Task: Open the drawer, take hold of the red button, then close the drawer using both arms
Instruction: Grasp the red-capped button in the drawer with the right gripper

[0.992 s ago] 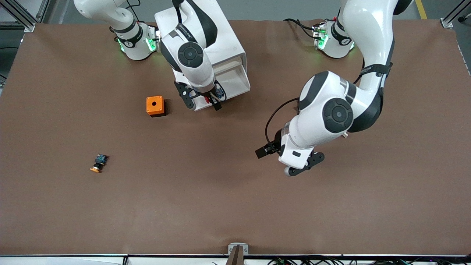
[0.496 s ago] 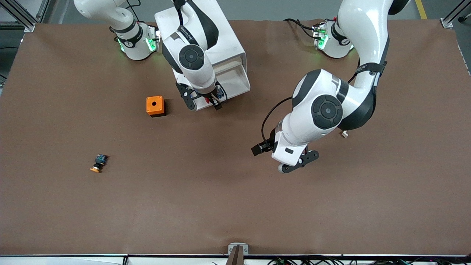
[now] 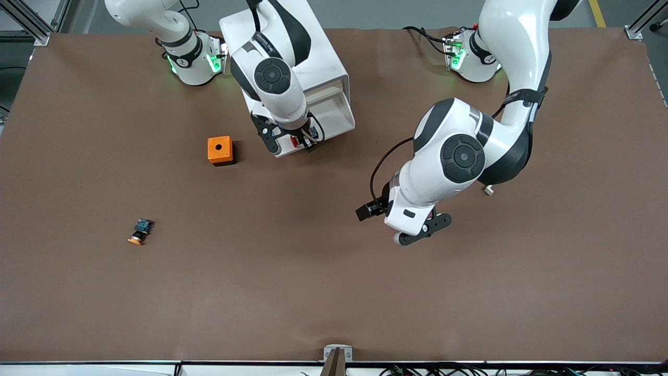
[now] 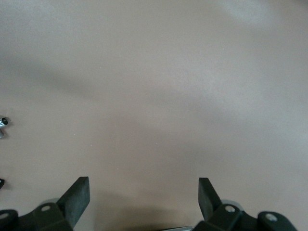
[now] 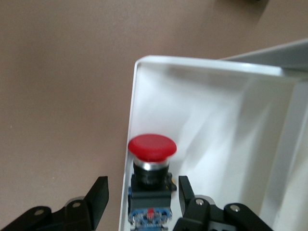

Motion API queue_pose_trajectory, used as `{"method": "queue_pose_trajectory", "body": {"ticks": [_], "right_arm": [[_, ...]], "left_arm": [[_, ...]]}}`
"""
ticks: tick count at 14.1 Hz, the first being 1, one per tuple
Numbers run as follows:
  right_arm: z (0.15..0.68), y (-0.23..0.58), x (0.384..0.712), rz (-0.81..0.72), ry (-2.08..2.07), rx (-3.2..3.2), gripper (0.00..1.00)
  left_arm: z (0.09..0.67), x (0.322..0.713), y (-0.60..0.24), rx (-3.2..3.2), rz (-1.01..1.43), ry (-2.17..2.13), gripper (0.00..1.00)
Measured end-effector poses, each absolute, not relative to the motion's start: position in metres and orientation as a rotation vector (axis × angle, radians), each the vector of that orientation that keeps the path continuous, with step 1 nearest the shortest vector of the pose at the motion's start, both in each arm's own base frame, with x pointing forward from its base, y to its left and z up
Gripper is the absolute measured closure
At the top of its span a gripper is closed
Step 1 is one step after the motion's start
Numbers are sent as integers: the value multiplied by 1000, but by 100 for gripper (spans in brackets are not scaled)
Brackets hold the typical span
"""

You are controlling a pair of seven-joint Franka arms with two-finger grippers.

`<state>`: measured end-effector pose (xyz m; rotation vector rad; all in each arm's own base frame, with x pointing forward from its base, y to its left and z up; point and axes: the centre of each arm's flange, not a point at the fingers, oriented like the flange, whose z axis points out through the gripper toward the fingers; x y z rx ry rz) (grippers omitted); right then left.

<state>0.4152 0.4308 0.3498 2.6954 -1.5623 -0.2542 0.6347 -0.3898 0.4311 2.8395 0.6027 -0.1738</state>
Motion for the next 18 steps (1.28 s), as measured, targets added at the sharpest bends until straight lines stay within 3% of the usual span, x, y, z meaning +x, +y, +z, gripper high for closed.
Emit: {"method": "queue_pose_trajectory", "body": {"ticks": [3,7,9,14,18], "right_arm": [[352,442,403,-253,-1526,2718,35],[351,443,401,-254,-1520,2717,45],[351,443,400,-254,-1517,2719,60],[356,442,401,-260,-1482,2729,59],[399,441,410,-269,-1485,2739,59]], "left_arm": [[431,635,-390,2836,-166,603,0],[430,636,-390,2832,-159,604,0],[429,636,-390,2833,-161,605,0],[427,637,-391,2830,-154,606,0],[427,636,-392,2829,-152,604,0]]}}
